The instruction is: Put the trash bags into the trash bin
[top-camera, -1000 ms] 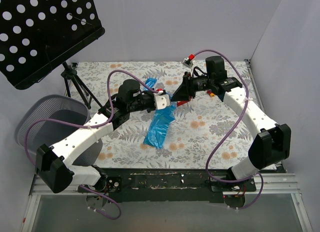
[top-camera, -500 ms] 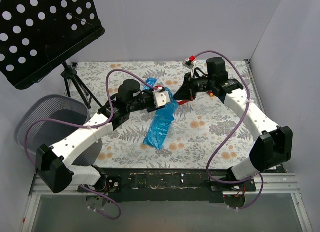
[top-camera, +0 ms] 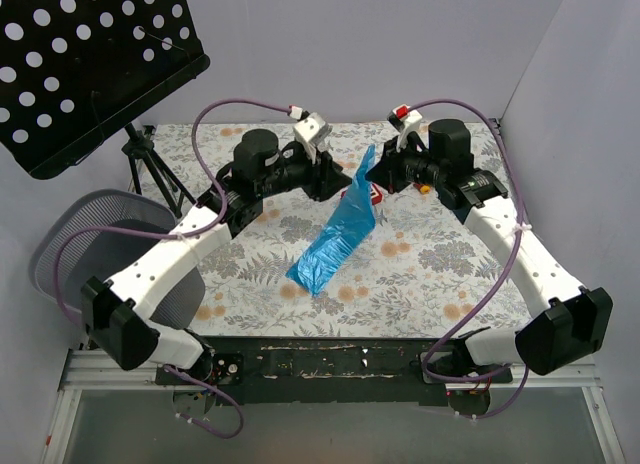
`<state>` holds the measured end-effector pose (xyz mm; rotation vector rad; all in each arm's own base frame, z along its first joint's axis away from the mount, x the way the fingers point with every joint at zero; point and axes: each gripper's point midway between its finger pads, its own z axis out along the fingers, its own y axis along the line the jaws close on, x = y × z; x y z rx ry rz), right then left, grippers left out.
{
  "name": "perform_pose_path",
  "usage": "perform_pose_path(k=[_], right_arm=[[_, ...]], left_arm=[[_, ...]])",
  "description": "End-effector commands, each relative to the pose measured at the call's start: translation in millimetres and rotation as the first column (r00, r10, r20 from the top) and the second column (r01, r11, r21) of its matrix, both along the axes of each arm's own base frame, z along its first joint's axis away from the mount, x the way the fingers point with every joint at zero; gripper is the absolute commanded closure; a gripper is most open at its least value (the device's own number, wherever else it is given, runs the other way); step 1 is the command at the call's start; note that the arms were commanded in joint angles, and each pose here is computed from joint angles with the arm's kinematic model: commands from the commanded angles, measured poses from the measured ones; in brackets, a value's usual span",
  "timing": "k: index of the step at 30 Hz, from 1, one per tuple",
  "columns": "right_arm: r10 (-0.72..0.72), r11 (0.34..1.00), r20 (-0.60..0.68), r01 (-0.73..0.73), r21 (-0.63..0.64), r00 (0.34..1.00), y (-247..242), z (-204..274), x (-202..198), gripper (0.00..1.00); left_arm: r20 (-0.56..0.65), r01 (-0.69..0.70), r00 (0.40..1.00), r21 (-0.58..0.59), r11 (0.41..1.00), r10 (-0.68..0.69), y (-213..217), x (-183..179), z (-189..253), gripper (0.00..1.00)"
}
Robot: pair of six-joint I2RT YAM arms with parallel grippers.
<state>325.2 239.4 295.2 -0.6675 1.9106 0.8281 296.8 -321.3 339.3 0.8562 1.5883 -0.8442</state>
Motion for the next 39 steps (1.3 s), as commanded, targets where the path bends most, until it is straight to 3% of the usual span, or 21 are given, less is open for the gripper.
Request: perform_pose_path(k=[1,10,14,17,21,26,34,39], right_arm=[[-0.056,0.997,0.127,0.061,-0.038,0.990,-4.9,11.3,6.6,0.99],[-0.066,0.997,0.156,0.072,-0.030,0.986,-8.2,18.1,0.4,0.99],[-0.066,0.997,0.155,0.071,-0.032,0.986,-9.1,15.3,-1.2,0.99],[-0.055,0.997,0.154,0.062,-0.037,0.987,-9.1,14.2,-3.4,0.99],[-0.119,0.985,0.167,0.138,-0.104,0.979,-30.2,4.1,5.6,0.99],[-0.228,0.957,0.136,0.247,-0.149,0.964,-66.3,-10.9,18.1,0.99],[-0.242,0.946,0.178,0.273,-0.177,0.954,-77.3,-8.1,26.7,0.99],[-0.246,0.936,0.213,0.289,-0.203,0.946,-83.2,-5.7,30.6,0.99]], left_arm=[[-0.235,-0.003,0.971,-0.170,0.985,-0.037,-23.1,13.7,15.7,0.59],[-0.276,0.132,0.944,-0.191,0.973,-0.182,-54.4,23.3,4.5,0.50],[-0.264,0.209,0.933,-0.158,0.965,-0.245,-60.9,20.6,-7.3,0.69],[-0.258,0.253,0.925,-0.135,0.958,-0.281,-62.3,17.5,-13.8,1.00],[-0.218,0.155,0.961,-0.090,0.984,-0.171,-44.6,35.1,-13.2,1.00],[-0.099,0.004,0.995,0.061,0.998,0.002,-13.7,57.2,-20.1,1.00],[0.047,-0.053,0.998,0.145,0.988,0.047,6.5,61.5,-15.1,1.00],[0.173,-0.033,0.985,0.208,0.978,-0.003,9.6,64.8,-10.1,1.00]])
